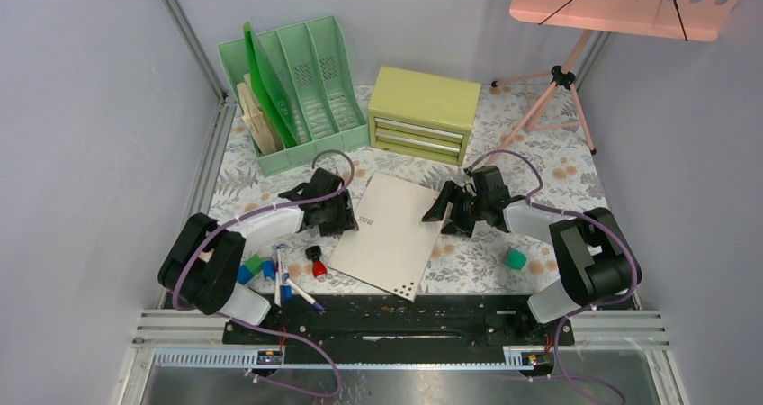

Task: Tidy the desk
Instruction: Pick up the folder from the corner of the board.

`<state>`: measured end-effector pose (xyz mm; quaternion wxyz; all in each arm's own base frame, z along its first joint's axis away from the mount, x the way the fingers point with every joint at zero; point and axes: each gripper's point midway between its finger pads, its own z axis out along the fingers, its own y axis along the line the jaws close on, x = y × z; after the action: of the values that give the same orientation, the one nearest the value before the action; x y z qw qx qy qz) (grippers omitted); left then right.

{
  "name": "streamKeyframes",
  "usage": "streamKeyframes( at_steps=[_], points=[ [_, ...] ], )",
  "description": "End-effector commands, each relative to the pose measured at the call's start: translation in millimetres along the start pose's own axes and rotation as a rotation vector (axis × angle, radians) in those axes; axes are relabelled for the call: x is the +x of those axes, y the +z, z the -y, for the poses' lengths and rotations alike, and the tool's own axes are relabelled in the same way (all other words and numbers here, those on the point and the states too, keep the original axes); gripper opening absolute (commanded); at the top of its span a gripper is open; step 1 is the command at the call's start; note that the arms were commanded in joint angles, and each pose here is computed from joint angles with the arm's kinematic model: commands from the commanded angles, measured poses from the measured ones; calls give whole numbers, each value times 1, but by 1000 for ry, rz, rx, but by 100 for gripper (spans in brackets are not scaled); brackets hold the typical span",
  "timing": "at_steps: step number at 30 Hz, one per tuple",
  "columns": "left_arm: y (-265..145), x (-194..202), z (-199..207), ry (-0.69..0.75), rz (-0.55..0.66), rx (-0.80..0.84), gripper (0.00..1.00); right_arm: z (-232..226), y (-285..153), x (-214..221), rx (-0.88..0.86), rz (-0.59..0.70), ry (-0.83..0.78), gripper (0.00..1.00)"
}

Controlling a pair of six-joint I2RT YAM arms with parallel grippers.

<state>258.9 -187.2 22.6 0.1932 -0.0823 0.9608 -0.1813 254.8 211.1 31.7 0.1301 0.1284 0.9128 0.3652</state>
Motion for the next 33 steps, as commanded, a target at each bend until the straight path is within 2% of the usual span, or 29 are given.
streamKeyframes(
  at_steps=[1,6,12,18,27,33],
  points=[
    [-9,72,10,-28,-217,30,49,3,3,4,30,-48,-77,82],
    [-17,71,5,0,-185,-7,50,9,-5,9,55,-70,-97,84],
    [-18,60,0,34,-147,-56,56,23,-29,12,140,-44,-109,89],
    [-8,48,-10,72,-127,-141,56,29,-39,35,111,-64,-61,92],
    [0,58,-8,59,-166,-99,48,55,-26,58,129,-99,45,92],
    [-5,62,-1,51,-169,-50,43,61,-15,50,135,-48,71,90]
  ],
)
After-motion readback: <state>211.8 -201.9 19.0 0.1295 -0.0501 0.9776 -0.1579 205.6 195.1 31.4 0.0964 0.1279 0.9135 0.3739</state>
